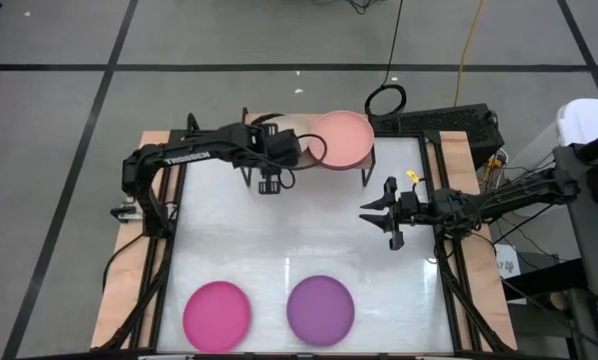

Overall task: Place and stack plates onto a shelf
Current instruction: Stack the light brown plate on top of the black plate on the shelf, then stack the violet plate on top of the light brown plate on the shelf

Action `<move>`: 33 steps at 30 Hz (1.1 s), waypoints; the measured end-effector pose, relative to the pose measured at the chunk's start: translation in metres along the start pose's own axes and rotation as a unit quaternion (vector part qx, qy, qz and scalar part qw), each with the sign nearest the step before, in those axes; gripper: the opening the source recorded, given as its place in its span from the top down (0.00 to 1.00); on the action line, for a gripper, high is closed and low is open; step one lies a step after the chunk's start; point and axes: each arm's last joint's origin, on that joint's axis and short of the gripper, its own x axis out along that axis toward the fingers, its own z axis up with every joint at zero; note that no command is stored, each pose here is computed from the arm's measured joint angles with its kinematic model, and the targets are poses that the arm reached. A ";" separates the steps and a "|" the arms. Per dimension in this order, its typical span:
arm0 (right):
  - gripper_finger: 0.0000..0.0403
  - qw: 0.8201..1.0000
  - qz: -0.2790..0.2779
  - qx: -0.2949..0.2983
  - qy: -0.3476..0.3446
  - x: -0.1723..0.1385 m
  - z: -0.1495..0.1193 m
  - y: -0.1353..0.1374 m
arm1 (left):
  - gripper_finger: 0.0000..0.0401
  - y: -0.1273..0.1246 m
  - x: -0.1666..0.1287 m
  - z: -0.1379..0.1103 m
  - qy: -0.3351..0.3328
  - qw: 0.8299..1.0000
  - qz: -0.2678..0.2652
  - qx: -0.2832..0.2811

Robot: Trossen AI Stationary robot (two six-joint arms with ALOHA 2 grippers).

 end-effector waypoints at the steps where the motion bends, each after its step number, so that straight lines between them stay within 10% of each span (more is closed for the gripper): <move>1: 0.76 1.000 0.000 0.000 0.000 0.000 0.000 0.000 | 0.82 0.000 0.000 -0.001 0.003 1.000 -0.001 0.000; 14: 0.76 1.000 0.000 -0.001 0.003 0.000 -0.001 0.000 | 0.57 -0.004 -0.023 -0.015 0.022 0.998 0.009 -0.056; 25: 0.76 0.999 -0.001 -0.009 0.053 -0.001 -0.010 -0.001 | 0.64 -0.074 -0.158 -0.040 -0.299 0.948 0.033 -0.100; 33: 0.76 0.996 0.033 0.006 0.088 0.000 -0.018 0.005 | 0.66 -0.169 -0.139 -0.066 -0.437 0.896 0.008 -0.080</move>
